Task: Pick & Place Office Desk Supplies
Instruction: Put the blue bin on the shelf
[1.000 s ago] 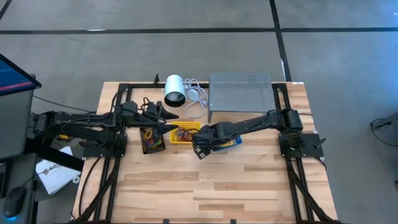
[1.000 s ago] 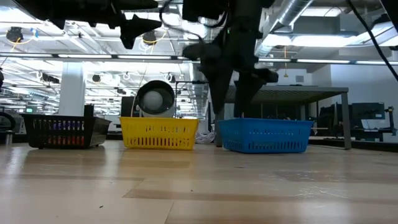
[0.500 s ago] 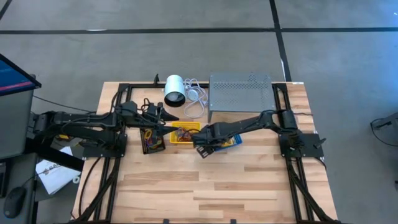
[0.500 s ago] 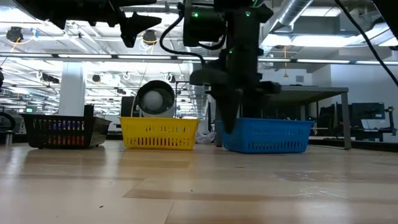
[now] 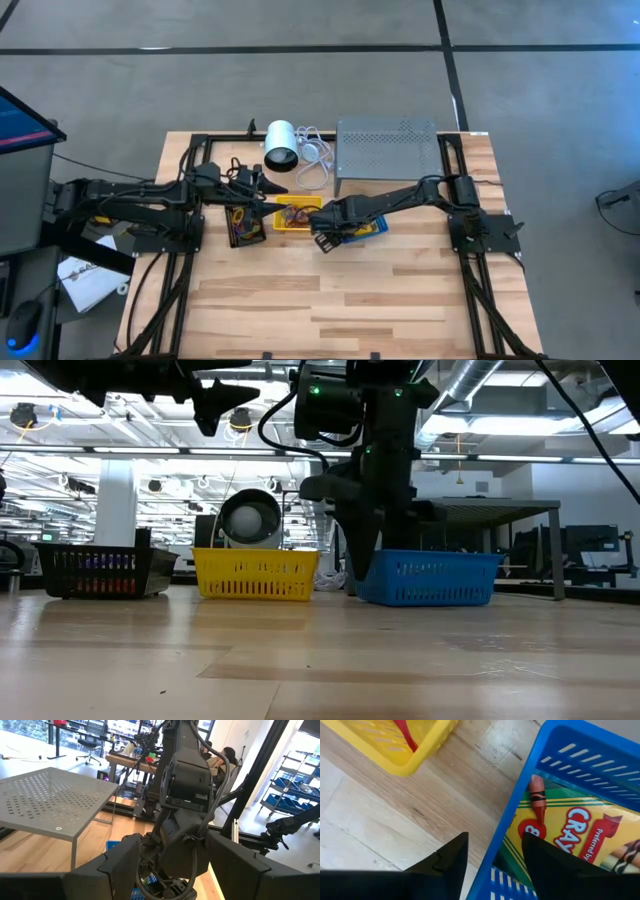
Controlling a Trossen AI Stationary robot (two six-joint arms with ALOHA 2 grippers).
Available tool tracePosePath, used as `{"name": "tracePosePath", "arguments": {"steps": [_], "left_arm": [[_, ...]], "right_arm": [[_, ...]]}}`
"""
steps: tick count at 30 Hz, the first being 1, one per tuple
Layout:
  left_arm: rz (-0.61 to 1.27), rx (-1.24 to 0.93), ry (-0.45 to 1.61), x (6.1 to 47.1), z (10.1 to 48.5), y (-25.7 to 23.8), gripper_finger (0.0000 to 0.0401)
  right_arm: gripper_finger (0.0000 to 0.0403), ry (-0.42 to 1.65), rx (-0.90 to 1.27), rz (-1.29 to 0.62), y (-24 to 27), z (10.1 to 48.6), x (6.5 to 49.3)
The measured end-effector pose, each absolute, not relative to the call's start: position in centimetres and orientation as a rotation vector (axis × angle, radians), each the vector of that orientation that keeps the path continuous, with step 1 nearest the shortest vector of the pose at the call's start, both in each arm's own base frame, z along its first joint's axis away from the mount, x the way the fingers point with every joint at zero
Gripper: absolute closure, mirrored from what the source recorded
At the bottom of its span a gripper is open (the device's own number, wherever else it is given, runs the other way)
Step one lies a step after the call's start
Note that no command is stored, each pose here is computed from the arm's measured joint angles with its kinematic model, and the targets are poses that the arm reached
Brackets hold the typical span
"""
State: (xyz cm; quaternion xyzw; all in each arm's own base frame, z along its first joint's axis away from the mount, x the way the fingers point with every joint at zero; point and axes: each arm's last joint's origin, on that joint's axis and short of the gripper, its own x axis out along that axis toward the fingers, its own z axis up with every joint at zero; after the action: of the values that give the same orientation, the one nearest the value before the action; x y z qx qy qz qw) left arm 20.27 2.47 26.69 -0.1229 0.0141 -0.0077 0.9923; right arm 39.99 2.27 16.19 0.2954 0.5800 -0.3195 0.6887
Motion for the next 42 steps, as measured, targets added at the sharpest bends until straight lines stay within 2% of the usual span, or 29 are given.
{"name": "tracePosePath", "arguments": {"steps": [13, 21, 29, 34, 42], "left_arm": [[-0.015, -0.246, 0.031, 20.3, 26.7, 2.5, 0.0176], [-0.015, -0.247, 0.03, 20.3, 26.7, 2.5, 0.0176], [-0.015, -0.247, 0.029, 20.3, 26.7, 2.5, 0.0176], [-0.015, -0.247, 0.029, 20.3, 26.7, 2.5, 0.0176], [-0.015, -0.248, 0.029, 20.2, 26.7, 2.5, 0.0176]], "right_arm": [[0.0266, 1.297, 0.651, -0.693, 2.3, 16.1, 40.1], [0.0296, 1.293, 0.717, -0.635, 2.5, 14.1, 39.6], [0.0343, 1.309, 0.677, -0.605, 2.7, 14.0, 39.5], [0.0394, 1.331, 0.638, -0.572, 3.1, 14.1, 39.4], [0.0401, 1.437, 0.488, -0.502, 5.5, 14.9, 38.7]]}}
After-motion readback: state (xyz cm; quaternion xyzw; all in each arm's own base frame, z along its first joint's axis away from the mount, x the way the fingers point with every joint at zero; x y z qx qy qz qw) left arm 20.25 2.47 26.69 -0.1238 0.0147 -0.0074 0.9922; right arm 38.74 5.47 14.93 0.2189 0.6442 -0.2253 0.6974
